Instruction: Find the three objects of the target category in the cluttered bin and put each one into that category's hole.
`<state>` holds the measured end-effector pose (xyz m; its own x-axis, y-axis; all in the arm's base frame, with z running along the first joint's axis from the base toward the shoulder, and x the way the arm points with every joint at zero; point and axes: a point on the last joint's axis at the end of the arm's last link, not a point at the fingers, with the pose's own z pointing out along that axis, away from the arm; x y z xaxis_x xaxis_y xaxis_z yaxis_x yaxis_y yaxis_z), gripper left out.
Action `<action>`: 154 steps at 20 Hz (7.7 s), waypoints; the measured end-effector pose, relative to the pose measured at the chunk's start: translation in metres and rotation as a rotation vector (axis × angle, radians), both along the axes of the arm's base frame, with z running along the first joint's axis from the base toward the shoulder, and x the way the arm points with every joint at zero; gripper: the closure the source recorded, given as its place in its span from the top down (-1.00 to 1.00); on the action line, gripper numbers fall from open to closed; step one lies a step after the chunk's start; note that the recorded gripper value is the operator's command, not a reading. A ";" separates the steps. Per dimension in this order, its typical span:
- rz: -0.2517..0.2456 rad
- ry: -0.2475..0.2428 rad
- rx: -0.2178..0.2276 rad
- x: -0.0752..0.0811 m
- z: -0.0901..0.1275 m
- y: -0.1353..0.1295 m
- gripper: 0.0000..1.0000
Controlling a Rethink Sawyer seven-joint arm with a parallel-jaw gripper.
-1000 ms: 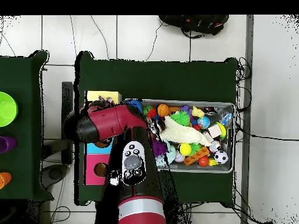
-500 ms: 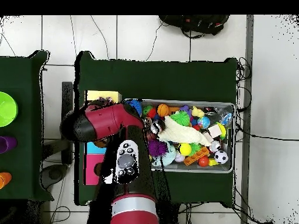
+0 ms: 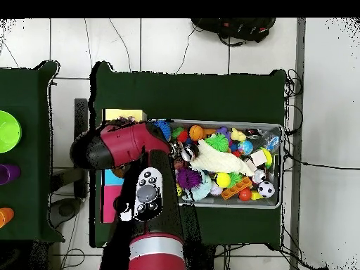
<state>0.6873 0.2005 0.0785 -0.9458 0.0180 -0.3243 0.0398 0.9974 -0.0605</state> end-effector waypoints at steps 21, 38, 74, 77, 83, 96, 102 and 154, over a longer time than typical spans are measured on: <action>-0.108 0.220 0.020 0.030 0.005 -0.003 -1.00; -0.230 0.413 0.140 0.047 0.005 -0.024 -1.00; -0.240 0.433 0.169 0.003 0.021 -0.018 -1.00; -0.238 0.386 0.178 0.007 0.018 -0.016 -1.00; -0.234 0.298 0.201 0.016 0.009 -0.008 -1.00; -0.225 0.280 0.205 0.003 -0.054 0.009 -1.00; -0.229 0.262 0.201 0.007 -0.057 0.006 -1.00; -0.465 0.066 0.325 0.016 0.092 -0.243 -1.00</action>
<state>0.7029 -0.0425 0.1702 -0.8327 0.5260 -0.1730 0.4852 0.8437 0.2295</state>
